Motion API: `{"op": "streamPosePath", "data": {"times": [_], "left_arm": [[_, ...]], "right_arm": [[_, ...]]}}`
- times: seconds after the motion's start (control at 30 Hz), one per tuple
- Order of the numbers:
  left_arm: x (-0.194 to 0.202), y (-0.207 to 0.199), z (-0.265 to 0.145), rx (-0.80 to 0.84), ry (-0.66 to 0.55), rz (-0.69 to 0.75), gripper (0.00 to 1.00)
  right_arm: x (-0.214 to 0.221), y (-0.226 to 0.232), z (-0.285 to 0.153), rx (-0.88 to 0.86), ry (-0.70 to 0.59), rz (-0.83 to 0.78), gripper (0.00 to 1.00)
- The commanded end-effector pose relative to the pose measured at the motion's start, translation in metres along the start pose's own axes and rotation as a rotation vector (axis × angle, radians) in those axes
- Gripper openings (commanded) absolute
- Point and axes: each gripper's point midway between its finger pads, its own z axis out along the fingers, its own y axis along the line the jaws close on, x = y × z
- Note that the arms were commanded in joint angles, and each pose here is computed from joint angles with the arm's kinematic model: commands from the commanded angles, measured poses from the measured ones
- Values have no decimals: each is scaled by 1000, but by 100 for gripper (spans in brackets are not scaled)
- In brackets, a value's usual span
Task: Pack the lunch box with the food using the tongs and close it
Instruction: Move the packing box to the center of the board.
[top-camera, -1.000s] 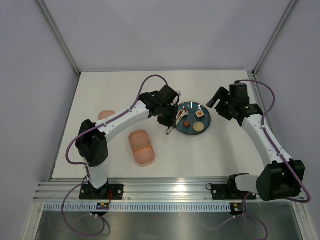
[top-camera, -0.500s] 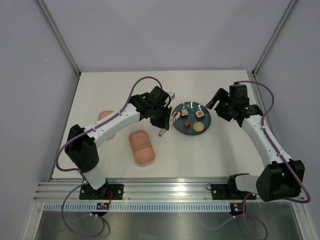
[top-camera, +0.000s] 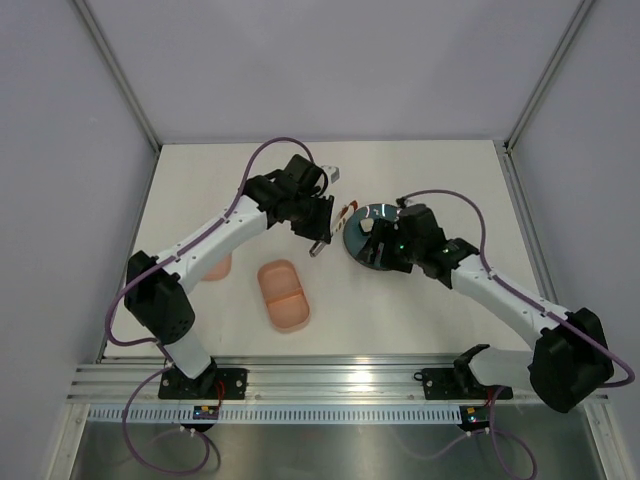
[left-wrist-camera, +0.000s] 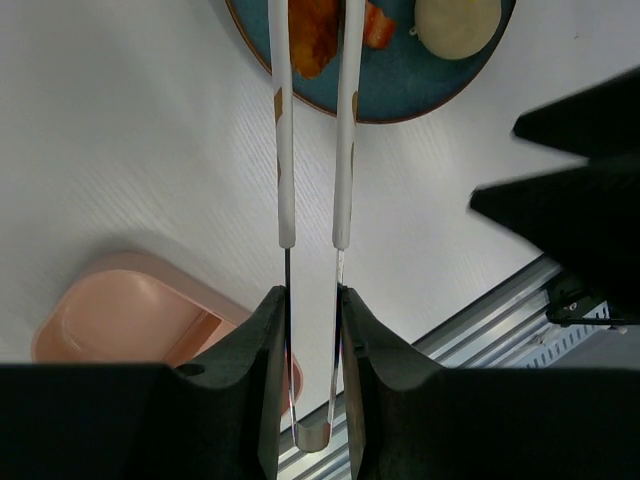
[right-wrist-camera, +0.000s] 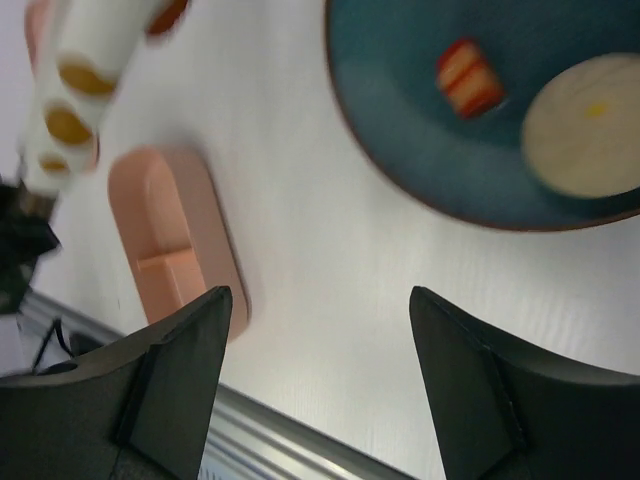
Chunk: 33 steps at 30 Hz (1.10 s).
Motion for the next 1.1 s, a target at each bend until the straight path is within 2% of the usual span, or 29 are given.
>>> {"op": "streamPosePath", "data": {"times": [0.0, 0.2, 0.37, 0.5, 0.57, 0.73, 0.9, 1.07], "left_arm": [[-27, -14, -12, 54, -67, 49, 0], [-24, -6, -13, 39, -63, 31, 0], [-23, 6, -20, 26, -78, 17, 0], [-22, 11, -24, 20, -87, 11, 0], [-21, 13, -24, 19, -87, 10, 0], [-20, 17, -22, 18, -84, 12, 0], [-19, 22, -19, 12, -82, 15, 0], [-20, 29, -18, 7, -84, 12, 0]], "right_arm": [[29, 48, 11, -132, 6, -77, 79], [101, 91, 50, -105, 111, -259, 74], [129, 115, 73, -103, 131, -348, 69], [142, 125, 83, -86, 134, -382, 63], [148, 126, 88, -74, 141, -384, 57], [163, 128, 93, -63, 150, -393, 48], [163, 128, 89, -40, 122, -396, 35], [165, 125, 88, -25, 116, -388, 33]]}}
